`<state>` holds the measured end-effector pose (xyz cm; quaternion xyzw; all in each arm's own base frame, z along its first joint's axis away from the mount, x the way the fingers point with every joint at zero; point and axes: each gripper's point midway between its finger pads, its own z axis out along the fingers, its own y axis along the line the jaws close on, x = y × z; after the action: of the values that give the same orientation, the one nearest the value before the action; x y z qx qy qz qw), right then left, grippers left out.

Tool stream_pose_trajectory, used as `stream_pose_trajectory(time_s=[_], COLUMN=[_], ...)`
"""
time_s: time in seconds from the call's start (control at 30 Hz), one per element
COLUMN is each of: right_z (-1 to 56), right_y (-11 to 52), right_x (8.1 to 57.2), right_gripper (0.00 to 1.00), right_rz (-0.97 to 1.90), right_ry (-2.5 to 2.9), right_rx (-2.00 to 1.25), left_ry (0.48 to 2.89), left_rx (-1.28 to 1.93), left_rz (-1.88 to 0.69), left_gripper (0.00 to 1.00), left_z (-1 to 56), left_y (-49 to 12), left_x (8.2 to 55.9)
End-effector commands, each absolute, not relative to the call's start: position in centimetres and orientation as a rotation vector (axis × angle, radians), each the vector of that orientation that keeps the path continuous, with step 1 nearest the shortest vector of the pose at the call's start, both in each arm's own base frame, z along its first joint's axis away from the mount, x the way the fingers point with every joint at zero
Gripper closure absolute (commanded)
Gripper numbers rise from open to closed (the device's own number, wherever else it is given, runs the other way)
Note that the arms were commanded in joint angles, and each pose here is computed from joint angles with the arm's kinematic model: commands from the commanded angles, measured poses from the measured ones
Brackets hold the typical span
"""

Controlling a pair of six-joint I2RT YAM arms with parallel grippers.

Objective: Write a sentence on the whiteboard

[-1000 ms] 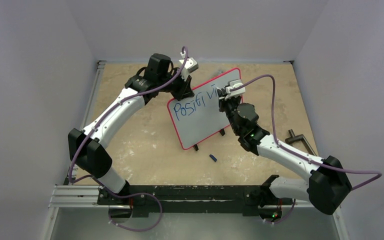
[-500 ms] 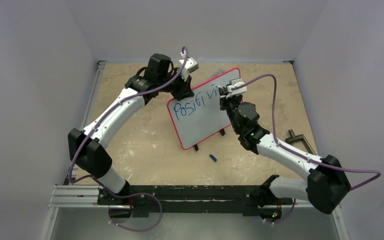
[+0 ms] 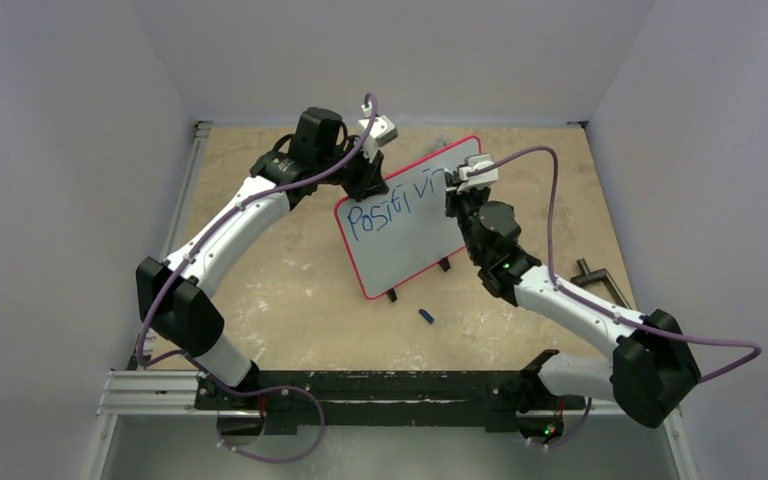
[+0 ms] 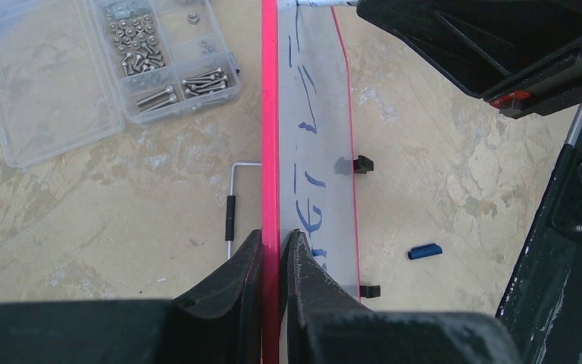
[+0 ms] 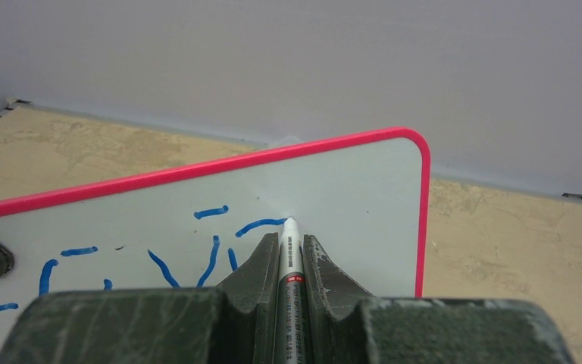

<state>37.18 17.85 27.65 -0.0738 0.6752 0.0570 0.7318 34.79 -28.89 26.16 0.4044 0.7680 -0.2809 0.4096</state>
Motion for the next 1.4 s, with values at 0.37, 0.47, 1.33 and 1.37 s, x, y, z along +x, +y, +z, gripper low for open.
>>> stream_pose_trajectory(time_s=[0.37,0.47,1.33,1.37], right_z=[32.9,33.1,30.3,29.9], right_y=[18.0,18.4,19.1,19.1], right_x=[35.9,35.9,36.7,36.7], right_gripper=[1.0,1.0,1.0,1.0], right_rz=[0.249,0.281,0.273,0.27], right_ry=[1.391,1.387,1.438,1.445], right_rx=[-0.113,-0.109,-0.125,-0.13], left_ry=[2.06,2.062,2.06,2.058], left_rx=[1.174,1.174,1.174,1.174], left_rz=[-0.632,-0.632,-0.633,-0.632], left_gripper=[1.0,1.0,1.0,1.0], left_z=[21.5,21.4,21.5,21.6], left_y=[-27.6,-27.6,-27.6,-27.6], left_x=[32.4,32.4,32.3,32.3])
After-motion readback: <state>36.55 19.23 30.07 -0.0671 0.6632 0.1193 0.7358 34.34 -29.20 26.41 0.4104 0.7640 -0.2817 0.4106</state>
